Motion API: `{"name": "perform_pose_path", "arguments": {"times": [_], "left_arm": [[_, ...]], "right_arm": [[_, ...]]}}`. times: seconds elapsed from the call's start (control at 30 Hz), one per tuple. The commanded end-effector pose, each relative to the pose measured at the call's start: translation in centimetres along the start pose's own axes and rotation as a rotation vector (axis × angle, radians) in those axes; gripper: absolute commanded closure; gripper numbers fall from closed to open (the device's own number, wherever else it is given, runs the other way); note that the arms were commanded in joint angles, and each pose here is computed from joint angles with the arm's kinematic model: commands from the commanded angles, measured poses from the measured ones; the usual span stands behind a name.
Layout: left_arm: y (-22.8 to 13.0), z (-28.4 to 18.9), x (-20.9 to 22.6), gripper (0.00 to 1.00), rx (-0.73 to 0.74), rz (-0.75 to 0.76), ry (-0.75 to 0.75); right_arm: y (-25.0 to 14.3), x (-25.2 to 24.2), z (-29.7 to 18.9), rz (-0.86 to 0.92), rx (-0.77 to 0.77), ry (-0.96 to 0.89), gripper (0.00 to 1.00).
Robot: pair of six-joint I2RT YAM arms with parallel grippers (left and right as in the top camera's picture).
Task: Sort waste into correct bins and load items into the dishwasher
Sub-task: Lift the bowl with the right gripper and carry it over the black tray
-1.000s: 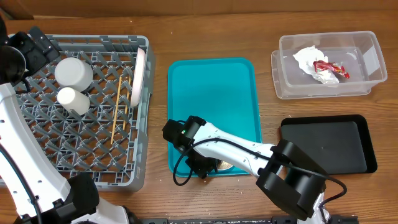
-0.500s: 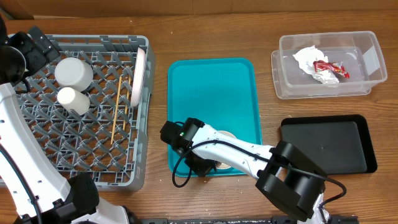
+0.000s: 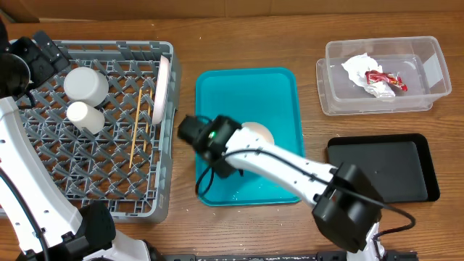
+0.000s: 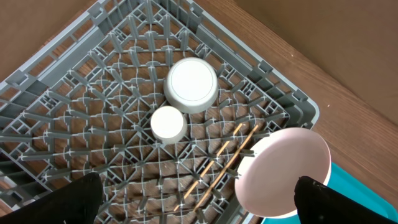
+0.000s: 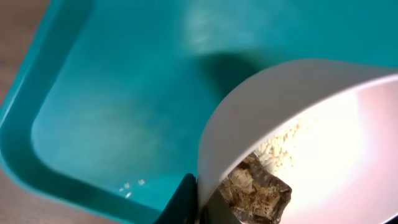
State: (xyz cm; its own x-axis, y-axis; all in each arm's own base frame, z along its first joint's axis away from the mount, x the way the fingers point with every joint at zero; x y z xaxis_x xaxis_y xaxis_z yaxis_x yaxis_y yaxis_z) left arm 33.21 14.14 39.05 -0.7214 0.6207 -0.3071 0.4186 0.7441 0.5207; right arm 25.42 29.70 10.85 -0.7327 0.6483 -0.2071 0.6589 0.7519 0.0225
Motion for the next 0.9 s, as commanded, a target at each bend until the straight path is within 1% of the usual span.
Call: {"name": "perform_pose_path", "arguments": {"times": [0.0,0.17,0.27,0.33,0.43,0.6,0.73,0.87], "left_arm": [[0.0,-0.1,0.0,0.0,0.001,-0.012,-0.007],[0.0,-0.1,0.0,0.0,0.001,-0.012,-0.007],[0.0,-0.1,0.0,0.0,0.001,-0.012,-0.007],[0.0,-0.1,0.0,0.0,0.001,-0.012,-0.007],[0.0,-0.1,0.0,0.0,0.001,-0.012,-0.007],[0.0,-0.1,0.0,0.0,0.001,-0.012,-0.007],[0.0,-0.1,0.0,0.0,0.001,-0.012,-0.007],[0.0,-0.1,0.0,0.0,0.001,-0.012,-0.007]], "right_arm": [[0.5,-4.5,-1.2,0.258,-0.017,-0.057,0.96],[-1.7,-10.5,-1.8,0.522,0.063,-0.073,0.96],[-3.9,-14.4,-2.3,0.71,0.113,-0.076,0.96],[-5.1,-16.3,-2.7,0.799,0.122,-0.035,0.96],[-7.0,-19.2,-3.9,0.921,0.094,0.05,0.96],[-10.3,-23.3,-6.0,1.022,0.021,0.185,0.96],[-13.0,-25.5,-6.4,1.069,0.0,0.287,0.96],[-14.3,-26.2,-6.5,1.061,-0.065,0.5,0.96]]}}
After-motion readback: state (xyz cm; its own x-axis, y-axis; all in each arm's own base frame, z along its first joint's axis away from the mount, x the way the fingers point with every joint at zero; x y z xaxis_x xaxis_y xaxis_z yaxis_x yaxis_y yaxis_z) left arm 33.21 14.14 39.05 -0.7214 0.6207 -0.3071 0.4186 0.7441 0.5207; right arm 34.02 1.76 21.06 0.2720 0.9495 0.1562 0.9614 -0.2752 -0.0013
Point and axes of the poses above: each gripper's point midway between its finger pads, its own z axis out along the fingers, its own x axis along the line the jaws close on, y = z × x, the point moved 2 cm from there along -z, back along the fingers, and after that the axes turned 14 degrees about -z, right-handed, at the moved point
